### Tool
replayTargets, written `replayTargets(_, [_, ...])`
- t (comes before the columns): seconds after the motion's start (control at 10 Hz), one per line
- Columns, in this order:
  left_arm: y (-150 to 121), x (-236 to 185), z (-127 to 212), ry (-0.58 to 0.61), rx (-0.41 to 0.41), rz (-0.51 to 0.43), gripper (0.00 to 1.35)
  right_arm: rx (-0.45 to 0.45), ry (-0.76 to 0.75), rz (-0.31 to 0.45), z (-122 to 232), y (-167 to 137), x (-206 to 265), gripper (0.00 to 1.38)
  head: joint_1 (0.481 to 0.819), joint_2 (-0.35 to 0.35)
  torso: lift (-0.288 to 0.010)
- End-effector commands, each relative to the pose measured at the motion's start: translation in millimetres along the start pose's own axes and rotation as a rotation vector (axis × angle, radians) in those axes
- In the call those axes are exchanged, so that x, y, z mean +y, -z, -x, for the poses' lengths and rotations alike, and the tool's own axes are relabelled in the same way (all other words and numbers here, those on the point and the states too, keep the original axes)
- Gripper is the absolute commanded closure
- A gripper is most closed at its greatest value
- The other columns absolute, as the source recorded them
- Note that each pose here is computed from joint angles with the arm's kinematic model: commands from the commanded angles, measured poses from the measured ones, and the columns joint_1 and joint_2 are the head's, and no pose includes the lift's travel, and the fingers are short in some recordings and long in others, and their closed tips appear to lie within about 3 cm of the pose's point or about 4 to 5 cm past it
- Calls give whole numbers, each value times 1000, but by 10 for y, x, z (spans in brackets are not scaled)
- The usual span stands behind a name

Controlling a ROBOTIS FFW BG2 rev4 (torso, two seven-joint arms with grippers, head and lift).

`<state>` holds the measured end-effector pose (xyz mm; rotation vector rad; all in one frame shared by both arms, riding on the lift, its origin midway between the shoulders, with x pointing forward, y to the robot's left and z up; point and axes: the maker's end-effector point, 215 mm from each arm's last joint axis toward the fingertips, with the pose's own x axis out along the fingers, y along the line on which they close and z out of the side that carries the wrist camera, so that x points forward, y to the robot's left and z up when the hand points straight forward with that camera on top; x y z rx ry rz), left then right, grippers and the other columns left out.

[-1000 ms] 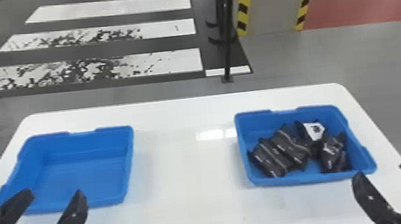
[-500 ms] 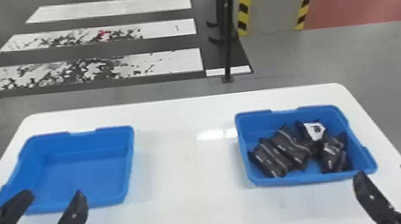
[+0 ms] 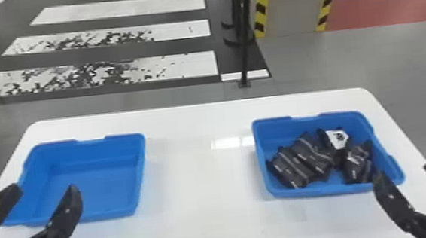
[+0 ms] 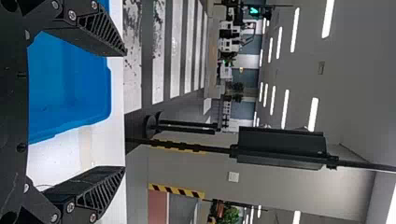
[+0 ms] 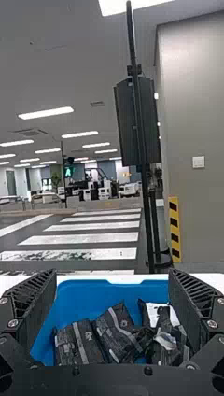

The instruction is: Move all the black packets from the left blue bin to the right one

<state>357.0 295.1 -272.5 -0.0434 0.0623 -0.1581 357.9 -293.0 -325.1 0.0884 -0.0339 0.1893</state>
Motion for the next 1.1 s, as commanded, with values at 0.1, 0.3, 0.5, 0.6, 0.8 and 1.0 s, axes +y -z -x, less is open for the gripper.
replayTargets(0.1, [12, -122, -27, 24, -3, 19, 176, 6, -11, -21, 19, 41, 86, 140, 695, 9, -121])
replayTargets(0.3, [-2, -275, -59, 55, -2, 28, 177, 16, -16, -32, 59, 87, 129, 140, 695, -5, -121])
replayTargets(0.5, [-25, -390, -53, 68, 12, 32, 177, 14, -30, -56, 25, 118, 237, 140, 695, -16, -121])
replayTargets(0.6, [-3, -446, -64, 75, 16, 51, 177, 13, -36, -62, 10, 128, 271, 140, 695, -16, -121])
replayTargets(0.8, [21, -552, -80, 97, 22, 73, 177, 16, -34, -61, 13, 143, 266, 140, 695, -27, -121])
replayTargets(1.0, [53, -563, -62, 92, 30, 83, 177, 15, -29, -63, 15, 138, 248, 140, 695, -42, -121])
